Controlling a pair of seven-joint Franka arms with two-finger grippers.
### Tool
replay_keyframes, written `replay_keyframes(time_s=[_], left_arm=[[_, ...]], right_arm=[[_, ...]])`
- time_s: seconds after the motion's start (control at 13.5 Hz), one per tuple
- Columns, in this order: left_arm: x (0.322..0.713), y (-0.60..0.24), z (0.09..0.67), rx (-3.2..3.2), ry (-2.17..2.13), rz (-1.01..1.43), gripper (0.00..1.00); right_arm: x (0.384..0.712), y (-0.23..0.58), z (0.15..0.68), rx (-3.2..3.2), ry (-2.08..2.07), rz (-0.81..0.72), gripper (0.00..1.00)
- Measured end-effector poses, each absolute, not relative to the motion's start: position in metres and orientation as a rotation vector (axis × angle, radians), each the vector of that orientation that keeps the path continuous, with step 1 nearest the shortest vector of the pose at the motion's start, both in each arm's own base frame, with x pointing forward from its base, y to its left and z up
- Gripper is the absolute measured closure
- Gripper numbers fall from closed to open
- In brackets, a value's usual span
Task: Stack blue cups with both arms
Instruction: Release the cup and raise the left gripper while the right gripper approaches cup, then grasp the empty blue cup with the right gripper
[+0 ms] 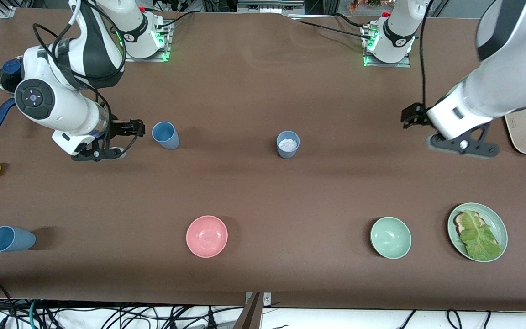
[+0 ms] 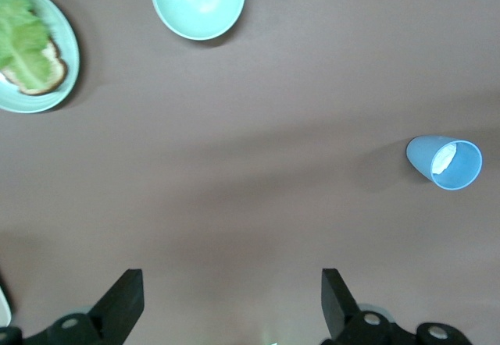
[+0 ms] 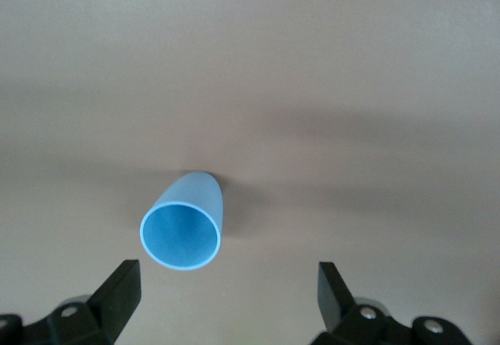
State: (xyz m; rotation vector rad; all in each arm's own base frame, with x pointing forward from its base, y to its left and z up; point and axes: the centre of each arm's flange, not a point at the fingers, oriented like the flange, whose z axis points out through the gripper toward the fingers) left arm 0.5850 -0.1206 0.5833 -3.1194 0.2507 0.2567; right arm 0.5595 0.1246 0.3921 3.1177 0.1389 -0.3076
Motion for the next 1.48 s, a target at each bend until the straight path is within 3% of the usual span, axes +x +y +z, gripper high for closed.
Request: replay_keyframes(time_s=[0.22,0.67,1.48], left_arm=[[0.585,-0.106,0.588,-3.124,0.215,0.249,0.0],[0.587,-0.042,0.575,-3.14,0.044,0.115,0.0],[0.573,-0.044,0.582,-3.136,0.045,0.127,0.0]], right_arm=[[0.553,0.124,0.365,3.12,0.146,-0.295,0.0],[0.551,0.123,0.36,3.118,0.174,-0.303,0.0],[0.537,0.158,0.349,3.111,0.117,-0.323,0.0]])
